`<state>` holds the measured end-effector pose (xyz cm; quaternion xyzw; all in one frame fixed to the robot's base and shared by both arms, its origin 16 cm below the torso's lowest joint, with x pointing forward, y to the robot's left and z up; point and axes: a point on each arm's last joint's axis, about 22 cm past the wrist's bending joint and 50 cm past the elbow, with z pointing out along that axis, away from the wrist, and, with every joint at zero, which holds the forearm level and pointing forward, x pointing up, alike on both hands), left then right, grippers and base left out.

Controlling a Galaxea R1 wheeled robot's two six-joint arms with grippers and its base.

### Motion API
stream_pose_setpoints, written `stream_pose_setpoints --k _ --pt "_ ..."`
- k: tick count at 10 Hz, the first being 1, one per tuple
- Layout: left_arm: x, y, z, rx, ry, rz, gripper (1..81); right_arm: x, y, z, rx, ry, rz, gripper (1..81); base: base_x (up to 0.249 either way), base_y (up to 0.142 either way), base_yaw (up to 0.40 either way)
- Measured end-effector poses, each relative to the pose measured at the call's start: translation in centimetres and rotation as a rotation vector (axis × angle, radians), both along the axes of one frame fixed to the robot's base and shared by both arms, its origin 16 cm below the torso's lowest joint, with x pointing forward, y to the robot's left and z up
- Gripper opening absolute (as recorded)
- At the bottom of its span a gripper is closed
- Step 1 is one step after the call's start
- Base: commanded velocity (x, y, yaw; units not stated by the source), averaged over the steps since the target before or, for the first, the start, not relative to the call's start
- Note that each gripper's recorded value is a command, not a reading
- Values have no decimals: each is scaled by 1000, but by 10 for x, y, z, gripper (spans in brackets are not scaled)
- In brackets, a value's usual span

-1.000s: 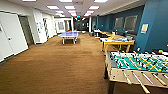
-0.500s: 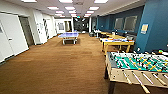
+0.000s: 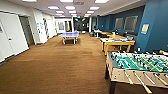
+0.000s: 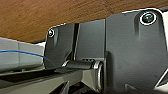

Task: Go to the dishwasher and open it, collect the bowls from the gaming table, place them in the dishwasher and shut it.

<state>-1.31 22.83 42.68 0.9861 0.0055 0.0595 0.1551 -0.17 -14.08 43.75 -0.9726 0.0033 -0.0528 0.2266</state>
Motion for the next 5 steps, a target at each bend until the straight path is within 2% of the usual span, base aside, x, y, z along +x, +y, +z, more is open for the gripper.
stream_pose_setpoints --k 1,3,5 --pt "1 -1 0 -2 -3 0 811 0 -4 -1 -6 -1 0 811 0 0 0" --pt "2 8 0 11 -3 0 811 -1 6 1 7 1 2 811 72 0 0" --pt "-3 7 0 9 3 -1 811 -10 7 0 7 12 5 811 81 0 0"
